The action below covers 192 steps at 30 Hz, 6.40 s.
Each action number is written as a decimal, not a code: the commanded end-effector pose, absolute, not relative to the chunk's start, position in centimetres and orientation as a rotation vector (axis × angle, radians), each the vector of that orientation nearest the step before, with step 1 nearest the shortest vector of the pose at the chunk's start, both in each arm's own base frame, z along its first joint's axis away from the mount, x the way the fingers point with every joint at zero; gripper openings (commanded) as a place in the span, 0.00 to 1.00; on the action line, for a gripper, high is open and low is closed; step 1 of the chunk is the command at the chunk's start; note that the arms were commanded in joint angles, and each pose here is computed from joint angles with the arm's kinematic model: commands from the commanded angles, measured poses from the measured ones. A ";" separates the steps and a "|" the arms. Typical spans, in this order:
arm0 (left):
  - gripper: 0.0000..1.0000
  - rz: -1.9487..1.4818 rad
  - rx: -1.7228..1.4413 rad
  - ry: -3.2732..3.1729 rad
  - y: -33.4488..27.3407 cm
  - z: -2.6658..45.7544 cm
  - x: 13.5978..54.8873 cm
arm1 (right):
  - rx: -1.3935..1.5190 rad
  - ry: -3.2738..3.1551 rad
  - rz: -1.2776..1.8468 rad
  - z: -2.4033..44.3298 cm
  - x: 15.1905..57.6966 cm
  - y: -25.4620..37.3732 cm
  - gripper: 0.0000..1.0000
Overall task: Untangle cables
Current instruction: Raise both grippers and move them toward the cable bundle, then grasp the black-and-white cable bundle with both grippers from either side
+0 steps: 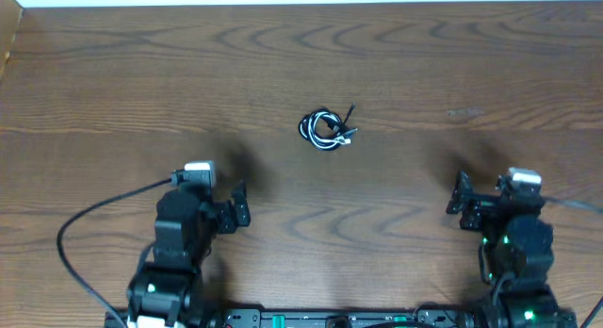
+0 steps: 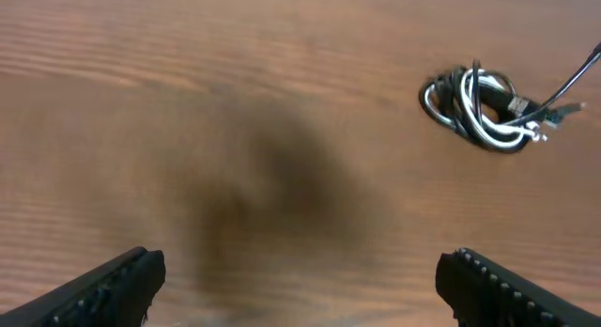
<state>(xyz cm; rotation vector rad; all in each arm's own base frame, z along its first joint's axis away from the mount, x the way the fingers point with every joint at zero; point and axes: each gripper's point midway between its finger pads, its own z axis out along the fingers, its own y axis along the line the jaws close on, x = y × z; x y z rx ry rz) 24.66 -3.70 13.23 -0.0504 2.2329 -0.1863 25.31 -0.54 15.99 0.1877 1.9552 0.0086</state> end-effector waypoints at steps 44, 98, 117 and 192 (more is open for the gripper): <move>0.98 -0.375 -0.082 2.487 -7.7 19.2 33.5 | 0.081 2.449 0.192 16.8 28.7 3.6 0.99; 0.58 -0.438 0.237 2.695 -20.2 0.9 39.6 | 0.096 2.525 0.192 15.6 27.2 3.6 0.99; 0.08 -1.292 0.281 2.885 -26.5 3.8 30.5 | 0.207 2.543 0.250 15.1 27.4 4.0 0.99; 0.08 -1.522 0.287 2.914 -27.6 5.3 27.7 | -0.682 2.841 0.505 2.8 23.8 17.6 0.63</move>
